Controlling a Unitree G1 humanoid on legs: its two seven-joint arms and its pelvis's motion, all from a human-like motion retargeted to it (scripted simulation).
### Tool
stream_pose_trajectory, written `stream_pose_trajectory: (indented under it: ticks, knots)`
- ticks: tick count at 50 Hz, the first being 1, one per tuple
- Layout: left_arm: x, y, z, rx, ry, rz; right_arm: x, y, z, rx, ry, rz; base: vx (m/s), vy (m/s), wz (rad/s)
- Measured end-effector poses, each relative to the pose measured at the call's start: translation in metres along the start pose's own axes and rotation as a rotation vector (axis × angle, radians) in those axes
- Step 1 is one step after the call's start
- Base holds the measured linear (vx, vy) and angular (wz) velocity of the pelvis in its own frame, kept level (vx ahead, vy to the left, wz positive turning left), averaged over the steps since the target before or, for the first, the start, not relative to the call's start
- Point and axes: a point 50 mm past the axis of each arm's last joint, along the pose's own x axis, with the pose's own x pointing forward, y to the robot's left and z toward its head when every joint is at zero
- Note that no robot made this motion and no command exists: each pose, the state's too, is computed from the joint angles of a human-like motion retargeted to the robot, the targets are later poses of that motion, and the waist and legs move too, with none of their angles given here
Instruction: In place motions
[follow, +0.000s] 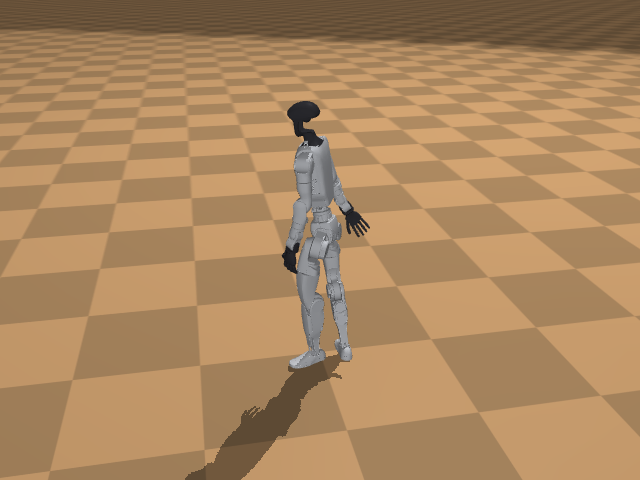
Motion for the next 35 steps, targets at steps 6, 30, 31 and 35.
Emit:
stream_pose_trajectory:
  ticks: [6,30,31,35]
  knots:
    - [-0.015,-0.015,-0.074,-0.239,0.218,0.071,-0.005,-0.031,0.005,-0.086,-0.004,-0.121,0.55,-0.25,1.63]
    - [-0.03,-0.044,-0.114,-0.737,0.311,0.031,-0.026,-0.021,0.091,0.078,-0.394,-0.035,0.28,-0.24,0.93]
    - [-0.026,-0.041,-0.107,-0.711,0.29,0.025,-0.026,-0.02,0.091,0.08,-0.394,-0.028,0.07,-0.18,0.7]
    - [-0.018,-0.033,-0.085,-0.589,0.241,-0.022,-0.025,-0.018,0.089,0.056,-0.394,-0.015,0.08,-0.1,-0.06]
